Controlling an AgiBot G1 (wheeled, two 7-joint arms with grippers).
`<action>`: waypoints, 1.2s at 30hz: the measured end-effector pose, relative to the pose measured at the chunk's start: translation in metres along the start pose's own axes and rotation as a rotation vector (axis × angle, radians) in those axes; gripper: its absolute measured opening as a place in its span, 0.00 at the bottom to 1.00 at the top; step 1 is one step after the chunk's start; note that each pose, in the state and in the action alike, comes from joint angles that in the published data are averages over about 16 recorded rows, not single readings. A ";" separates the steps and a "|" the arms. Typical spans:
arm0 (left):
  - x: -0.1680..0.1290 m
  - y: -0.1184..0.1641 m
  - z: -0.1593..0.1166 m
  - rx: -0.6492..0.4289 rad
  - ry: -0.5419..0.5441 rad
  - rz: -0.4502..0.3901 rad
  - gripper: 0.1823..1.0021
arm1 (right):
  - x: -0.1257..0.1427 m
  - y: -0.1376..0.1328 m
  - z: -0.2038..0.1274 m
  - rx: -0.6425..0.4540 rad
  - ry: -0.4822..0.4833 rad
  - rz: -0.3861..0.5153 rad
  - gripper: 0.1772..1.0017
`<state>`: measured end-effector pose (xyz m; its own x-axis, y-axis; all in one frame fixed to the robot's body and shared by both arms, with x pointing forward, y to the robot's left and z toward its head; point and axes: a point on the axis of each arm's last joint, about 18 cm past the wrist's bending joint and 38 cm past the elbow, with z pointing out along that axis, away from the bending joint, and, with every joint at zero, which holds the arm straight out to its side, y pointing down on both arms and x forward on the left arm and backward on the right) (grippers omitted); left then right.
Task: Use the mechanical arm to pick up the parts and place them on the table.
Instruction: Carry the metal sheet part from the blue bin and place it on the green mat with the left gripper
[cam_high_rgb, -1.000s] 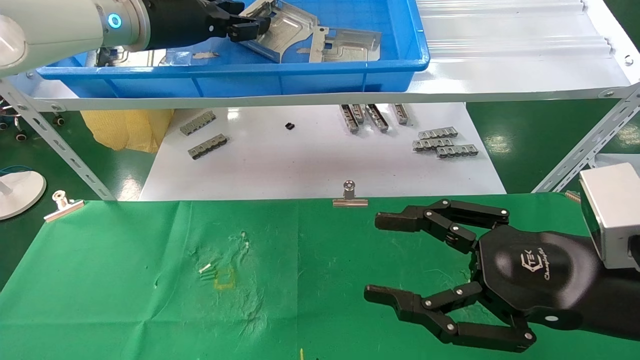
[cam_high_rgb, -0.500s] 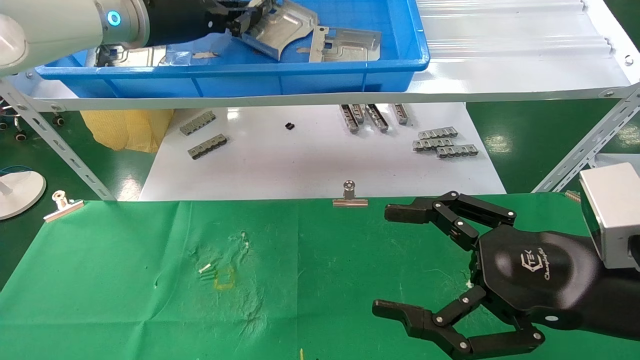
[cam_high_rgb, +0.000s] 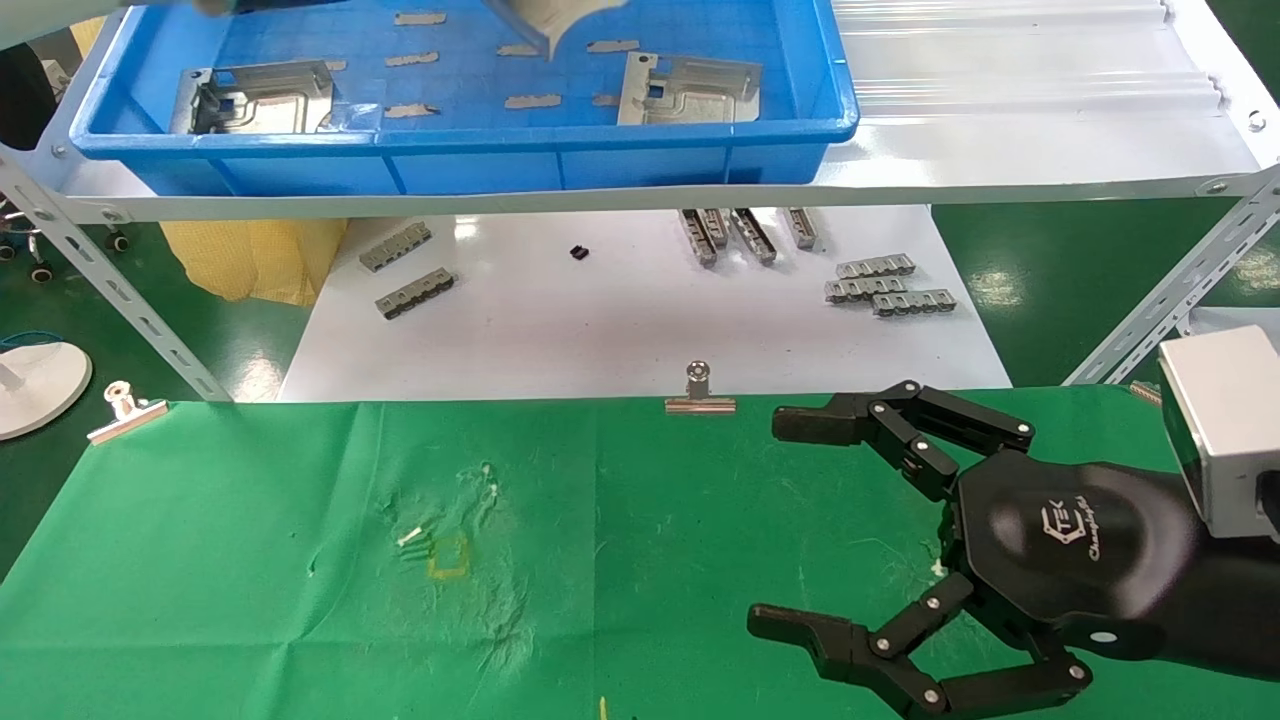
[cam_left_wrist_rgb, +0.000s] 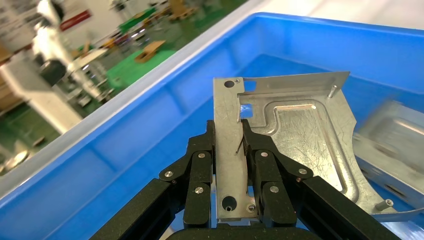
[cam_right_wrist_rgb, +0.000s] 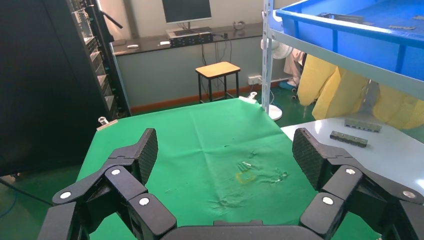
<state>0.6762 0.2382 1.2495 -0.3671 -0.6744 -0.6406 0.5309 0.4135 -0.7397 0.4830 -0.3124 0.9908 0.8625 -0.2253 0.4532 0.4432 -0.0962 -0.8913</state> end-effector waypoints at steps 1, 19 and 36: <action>0.001 0.000 -0.004 0.007 0.018 0.012 0.11 | 0.000 0.000 0.000 0.000 0.000 0.000 1.00; 0.035 0.023 -0.088 0.148 0.371 0.207 0.11 | 0.000 0.000 0.000 0.000 0.000 0.000 1.00; 0.087 0.142 -0.107 -0.134 0.625 0.432 0.11 | 0.000 0.000 0.000 0.000 0.000 0.000 1.00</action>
<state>0.6383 0.3033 1.0663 -0.5331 0.0181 -0.8459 0.6428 0.6588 -0.3910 0.4830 -0.3124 0.9908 0.8625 -0.2253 0.4532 0.4432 -0.0962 -0.8913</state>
